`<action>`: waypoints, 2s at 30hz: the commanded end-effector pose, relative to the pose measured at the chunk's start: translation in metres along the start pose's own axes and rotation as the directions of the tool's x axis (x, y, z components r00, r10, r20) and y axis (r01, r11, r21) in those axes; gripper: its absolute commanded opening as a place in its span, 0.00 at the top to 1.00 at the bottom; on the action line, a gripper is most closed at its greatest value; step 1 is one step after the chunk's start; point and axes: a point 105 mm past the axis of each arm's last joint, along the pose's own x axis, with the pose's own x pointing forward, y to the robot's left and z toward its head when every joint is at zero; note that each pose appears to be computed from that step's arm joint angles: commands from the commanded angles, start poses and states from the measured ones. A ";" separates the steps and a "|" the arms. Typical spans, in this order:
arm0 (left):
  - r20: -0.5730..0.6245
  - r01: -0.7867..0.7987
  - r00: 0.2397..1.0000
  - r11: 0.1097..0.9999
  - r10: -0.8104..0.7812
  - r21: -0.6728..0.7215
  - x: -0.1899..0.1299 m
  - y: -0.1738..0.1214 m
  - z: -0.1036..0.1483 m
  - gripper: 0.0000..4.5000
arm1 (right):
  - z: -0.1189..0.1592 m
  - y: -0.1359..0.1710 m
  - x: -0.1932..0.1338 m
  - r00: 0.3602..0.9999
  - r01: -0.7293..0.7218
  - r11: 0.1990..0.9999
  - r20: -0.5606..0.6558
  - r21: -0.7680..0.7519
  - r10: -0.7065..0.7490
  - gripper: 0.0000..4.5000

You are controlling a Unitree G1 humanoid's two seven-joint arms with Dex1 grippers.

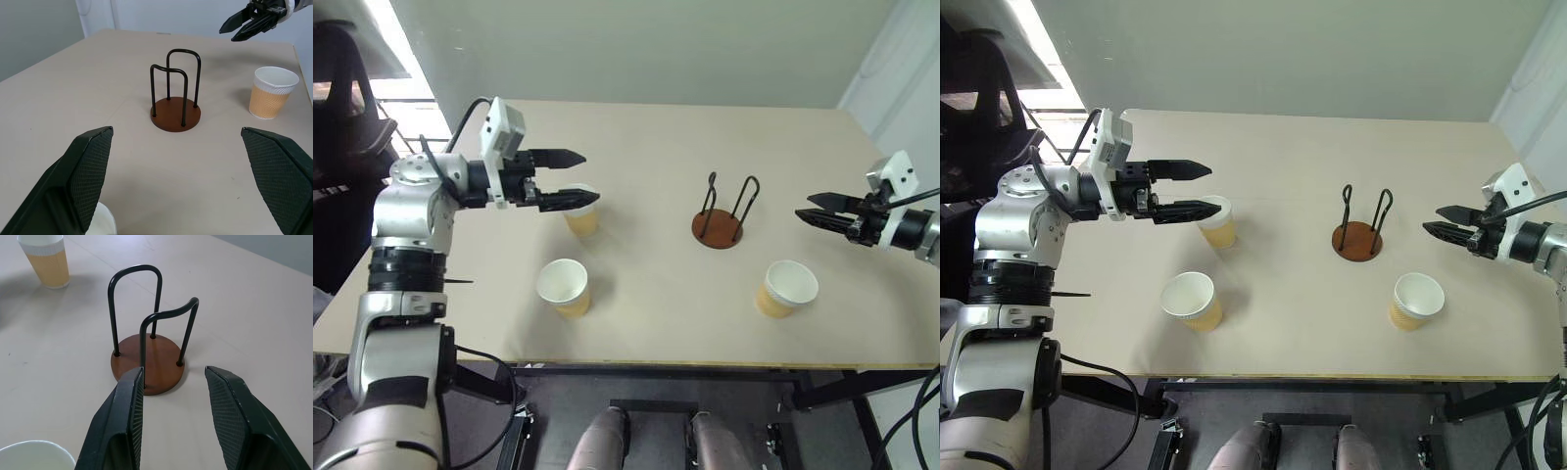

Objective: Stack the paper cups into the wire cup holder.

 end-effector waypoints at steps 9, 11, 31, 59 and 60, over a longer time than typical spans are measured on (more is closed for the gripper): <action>0.035 0.002 0.999 0.999 -0.004 0.052 0.005 0.004 0.018 0.00 | 0.011 -0.005 -0.012 0.999 0.046 0.998 0.023 -0.033 -0.046 0.57; 0.038 0.002 0.999 0.999 -0.004 0.048 0.007 0.004 0.016 0.00 | 0.012 -0.002 -0.011 0.999 0.043 0.998 0.018 -0.041 -0.042 0.57; 0.048 0.073 0.996 0.996 -0.076 0.048 0.023 0.002 0.016 0.00 | 0.010 0.014 0.013 0.998 0.053 0.997 -0.044 0.053 -0.050 0.57; -0.044 0.303 0.953 0.950 -0.300 0.077 0.031 -0.029 0.014 0.00 | 0.002 0.005 0.070 0.997 0.048 0.998 -0.063 0.050 -0.045 0.57; -0.046 0.301 0.954 0.950 -0.298 0.079 0.031 -0.028 0.014 0.00 | 0.003 0.005 0.072 0.997 0.043 0.998 -0.061 0.047 -0.040 0.57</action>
